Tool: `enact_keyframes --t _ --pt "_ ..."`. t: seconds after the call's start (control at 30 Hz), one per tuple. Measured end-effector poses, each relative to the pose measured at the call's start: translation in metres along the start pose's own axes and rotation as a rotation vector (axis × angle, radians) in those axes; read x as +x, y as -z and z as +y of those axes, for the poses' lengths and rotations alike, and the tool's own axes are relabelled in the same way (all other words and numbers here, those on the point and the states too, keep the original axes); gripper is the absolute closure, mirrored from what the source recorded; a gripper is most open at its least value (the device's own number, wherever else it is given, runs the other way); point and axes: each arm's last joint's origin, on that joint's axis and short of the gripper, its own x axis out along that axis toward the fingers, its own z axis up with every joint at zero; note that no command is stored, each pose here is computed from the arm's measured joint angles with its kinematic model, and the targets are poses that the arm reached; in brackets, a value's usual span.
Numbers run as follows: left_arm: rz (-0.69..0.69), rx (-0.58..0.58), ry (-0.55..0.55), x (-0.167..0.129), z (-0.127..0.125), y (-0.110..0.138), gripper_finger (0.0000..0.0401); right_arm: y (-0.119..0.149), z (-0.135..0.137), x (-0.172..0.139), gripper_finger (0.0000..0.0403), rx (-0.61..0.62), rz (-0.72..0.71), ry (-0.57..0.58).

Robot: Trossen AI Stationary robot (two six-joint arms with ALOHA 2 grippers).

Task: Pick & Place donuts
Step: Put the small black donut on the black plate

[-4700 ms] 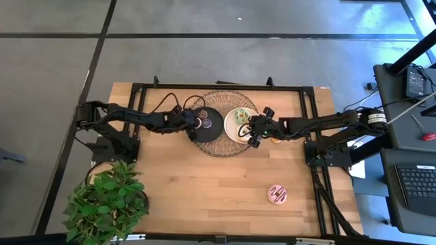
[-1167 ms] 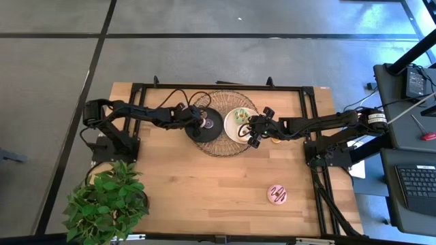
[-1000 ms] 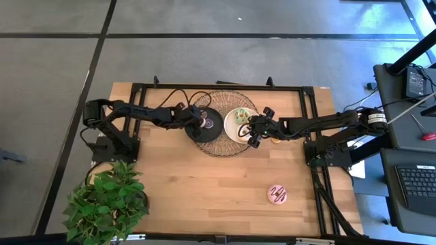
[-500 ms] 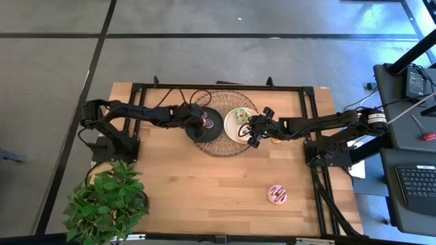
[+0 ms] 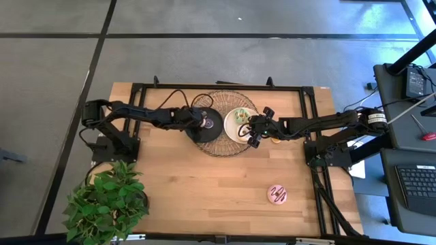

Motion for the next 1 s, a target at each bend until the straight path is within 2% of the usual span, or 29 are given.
enact_keyframes --t 0.33,0.77,1.0 --pt "0.028 0.006 -0.122 0.0 0.004 0.005 0.0241 0.0 0.0 0.0 0.0231 0.001 -0.001 0.0" --pt "0.01 0.034 -0.09 -0.002 -0.005 0.005 0.0237 0.0 0.0 0.0 0.0231 0.001 -0.002 0.0" --pt "-0.027 0.03 -0.159 -0.003 -0.008 0.004 0.0239 0.0 0.0 0.0 0.0231 0.0 -0.002 0.0"
